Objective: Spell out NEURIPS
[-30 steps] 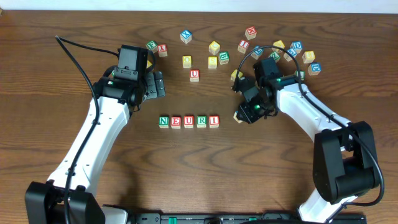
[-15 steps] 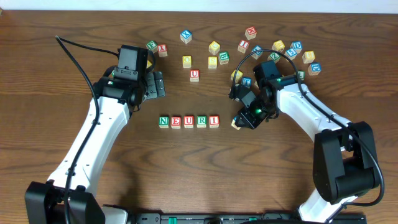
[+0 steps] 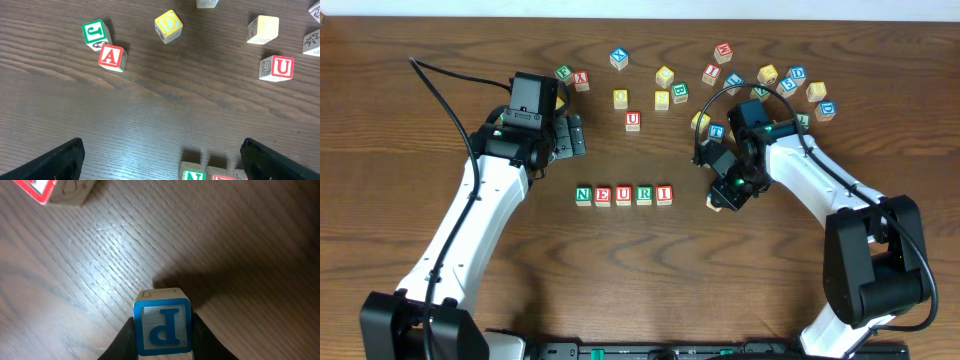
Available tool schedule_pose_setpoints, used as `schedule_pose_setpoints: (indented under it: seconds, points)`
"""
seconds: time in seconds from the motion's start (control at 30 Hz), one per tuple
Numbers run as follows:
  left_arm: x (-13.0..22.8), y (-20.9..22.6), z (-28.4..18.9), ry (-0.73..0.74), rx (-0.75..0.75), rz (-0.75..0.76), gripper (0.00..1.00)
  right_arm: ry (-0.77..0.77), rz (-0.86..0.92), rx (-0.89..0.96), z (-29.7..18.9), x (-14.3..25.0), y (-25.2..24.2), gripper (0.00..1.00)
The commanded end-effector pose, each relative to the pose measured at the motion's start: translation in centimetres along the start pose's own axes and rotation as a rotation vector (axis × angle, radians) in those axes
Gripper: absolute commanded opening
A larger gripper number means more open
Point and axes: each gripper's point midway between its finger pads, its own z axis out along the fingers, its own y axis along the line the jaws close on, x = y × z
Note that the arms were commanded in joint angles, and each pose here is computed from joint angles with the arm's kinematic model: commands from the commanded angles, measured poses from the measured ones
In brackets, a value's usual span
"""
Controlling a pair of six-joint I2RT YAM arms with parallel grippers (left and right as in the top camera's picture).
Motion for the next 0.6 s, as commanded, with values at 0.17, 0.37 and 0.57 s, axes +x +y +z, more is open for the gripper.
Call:
schedule_pose_setpoints:
  seconds: [0.17,0.37,0.57]
  points:
    - [-1.5,-0.2,-1.3,-0.046,0.013,-0.008,0.98,-0.041,-0.120,0.006,-0.9,-0.6,0.1,0.08]
    - [-1.5,-0.2,-1.3,-0.046,0.013,-0.008,0.98,-0.087,-0.183,-0.052,-1.0,-1.4,1.2,0.09]
    - [-1.4,-0.2,-1.3,-0.045,0.013,-0.007,0.98,-0.140,-0.281,-0.108,-1.2,-2.1,2.3,0.12]
